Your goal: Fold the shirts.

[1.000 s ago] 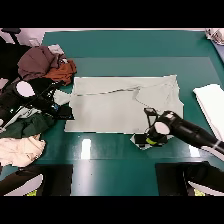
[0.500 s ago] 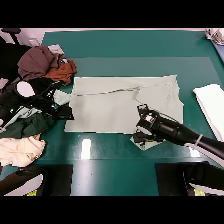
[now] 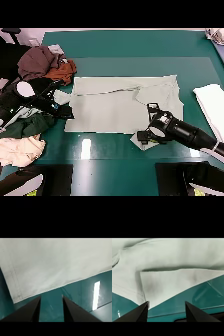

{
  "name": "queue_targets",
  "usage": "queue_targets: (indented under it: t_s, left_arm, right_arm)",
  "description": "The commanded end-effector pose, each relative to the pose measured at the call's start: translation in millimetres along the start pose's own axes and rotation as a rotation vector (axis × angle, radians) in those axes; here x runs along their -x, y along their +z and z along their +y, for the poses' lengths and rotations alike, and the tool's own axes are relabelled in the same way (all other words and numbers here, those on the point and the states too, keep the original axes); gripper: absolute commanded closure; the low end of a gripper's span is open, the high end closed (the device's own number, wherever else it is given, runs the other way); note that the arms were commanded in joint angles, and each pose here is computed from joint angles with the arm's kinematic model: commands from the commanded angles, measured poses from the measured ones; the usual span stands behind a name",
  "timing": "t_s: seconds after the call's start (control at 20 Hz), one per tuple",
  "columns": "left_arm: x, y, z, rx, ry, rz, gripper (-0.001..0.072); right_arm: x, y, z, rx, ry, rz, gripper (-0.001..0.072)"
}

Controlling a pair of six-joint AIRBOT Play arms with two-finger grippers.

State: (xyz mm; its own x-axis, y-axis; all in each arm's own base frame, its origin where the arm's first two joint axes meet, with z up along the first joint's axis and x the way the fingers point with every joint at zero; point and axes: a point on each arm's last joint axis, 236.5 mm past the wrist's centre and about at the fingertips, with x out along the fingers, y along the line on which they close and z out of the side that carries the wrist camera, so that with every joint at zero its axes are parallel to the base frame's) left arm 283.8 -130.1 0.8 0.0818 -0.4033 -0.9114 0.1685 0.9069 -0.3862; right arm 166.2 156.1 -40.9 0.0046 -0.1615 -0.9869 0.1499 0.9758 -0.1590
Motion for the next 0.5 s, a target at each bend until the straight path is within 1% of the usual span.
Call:
queue_targets:
  t_s: [0.0, 0.15, 0.3, 0.45]
  left_arm:
    - [0.1, 0.1, -0.1, 0.0, 0.0, -0.001, 0.0373]
    - [0.1, -0.2, -0.3, 0.0, -0.001, 0.0, 0.0374]
    - [0.1, -0.5, -0.7, 0.001, -0.002, 0.001, 0.0374]
    - [0.1, 0.0, -0.7, 0.0, -0.002, -0.001, 0.0374]
  right_arm:
    - [-6.8, -14.5, 11.2, -0.034, 0.04, 0.024, 0.0215]
    - [-15.7, -19.9, 14.8, -0.041, 0.02, 0.056, 0.0215]
    - [-23.1, -25.3, 24.8, -0.048, 0.033, 0.09, 0.0215]
    - [-24.6, -23.9, 21.4, -0.053, 0.015, 0.086, 0.0215]
